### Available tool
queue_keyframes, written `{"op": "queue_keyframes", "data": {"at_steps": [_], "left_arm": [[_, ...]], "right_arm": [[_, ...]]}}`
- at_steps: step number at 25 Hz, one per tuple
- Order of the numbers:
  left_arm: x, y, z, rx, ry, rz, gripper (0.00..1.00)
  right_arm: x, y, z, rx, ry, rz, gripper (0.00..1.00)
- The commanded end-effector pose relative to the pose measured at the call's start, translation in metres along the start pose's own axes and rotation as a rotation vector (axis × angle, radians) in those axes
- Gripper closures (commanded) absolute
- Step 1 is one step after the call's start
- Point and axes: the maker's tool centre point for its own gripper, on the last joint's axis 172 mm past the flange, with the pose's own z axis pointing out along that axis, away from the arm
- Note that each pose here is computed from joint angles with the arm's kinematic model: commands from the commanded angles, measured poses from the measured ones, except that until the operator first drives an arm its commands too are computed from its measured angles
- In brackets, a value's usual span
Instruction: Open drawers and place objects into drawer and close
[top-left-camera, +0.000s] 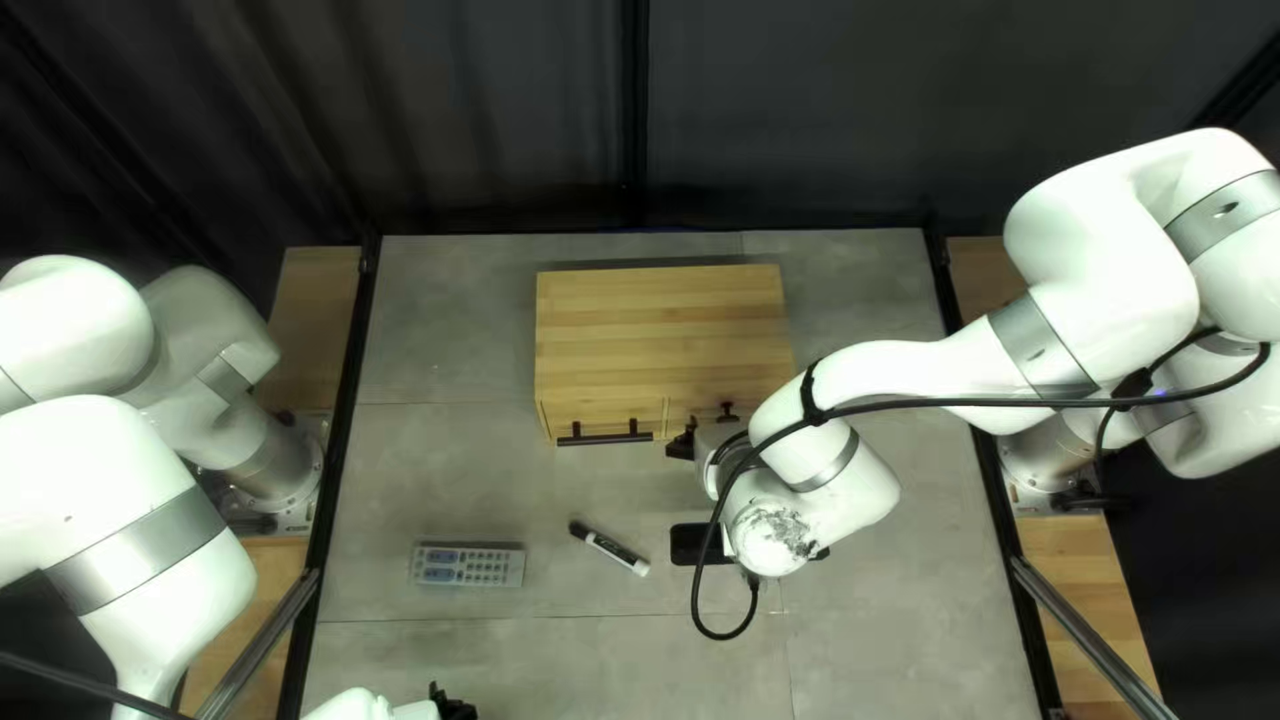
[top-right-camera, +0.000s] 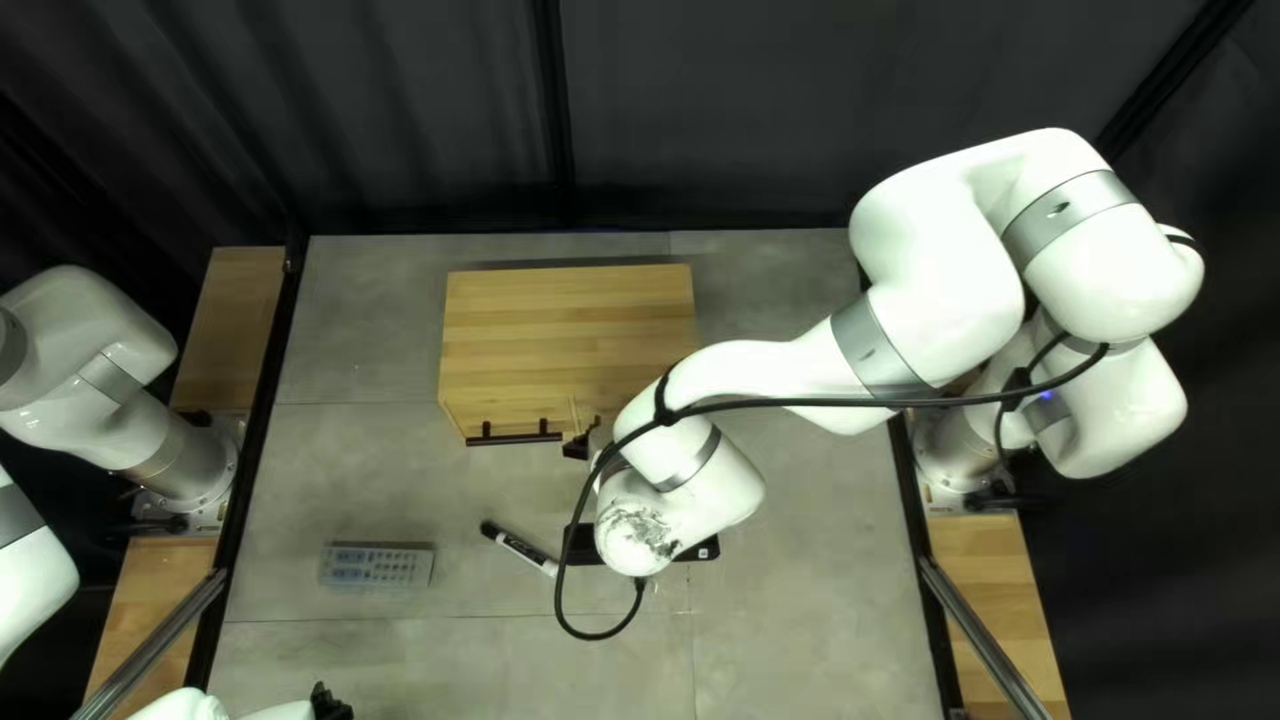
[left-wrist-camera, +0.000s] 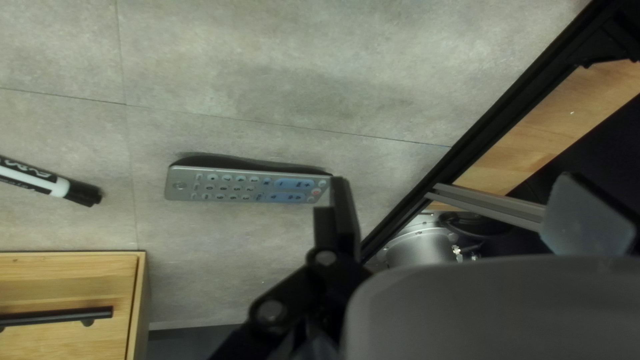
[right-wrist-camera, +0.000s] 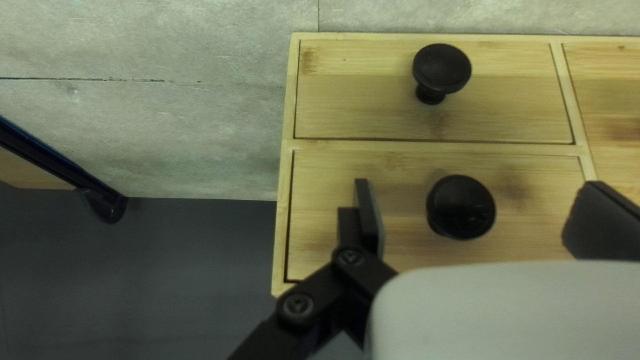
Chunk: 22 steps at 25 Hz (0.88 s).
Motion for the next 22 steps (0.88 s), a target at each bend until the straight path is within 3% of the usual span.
{"op": "queue_keyframes", "data": {"at_steps": [1,4,6,7,9,12,22], "left_arm": [[0.0,0.0,0.0,0.0,0.0,0.0,0.0],[0.0,0.0,0.0,0.0,0.0,0.0,0.0],[0.0,0.0,0.0,0.0,0.0,0.0,0.0],[0.0,0.0,0.0,0.0,0.0,0.0,0.0],[0.0,0.0,0.0,0.0,0.0,0.0,0.0],[0.0,0.0,0.0,0.0,0.0,0.0,0.0],[0.0,0.0,0.0,0.0,0.0,0.0,0.0]], "right_arm": [[-0.001,0.0005,0.001,-0.001,-0.002,-0.004,0.12],[-0.0005,0.0009,0.0017,-0.001,-0.002,-0.005,0.16],[0.0,0.0009,0.0022,-0.001,-0.002,-0.007,0.38],[0.0001,0.001,0.0022,-0.001,-0.002,-0.007,0.67],[0.0007,0.0012,0.0028,-0.002,-0.003,-0.008,0.86],[0.0003,0.0005,0.0029,-0.003,-0.004,-0.009,0.91],[0.0002,-0.0013,0.0027,-0.006,-0.011,-0.009,0.9]]}}
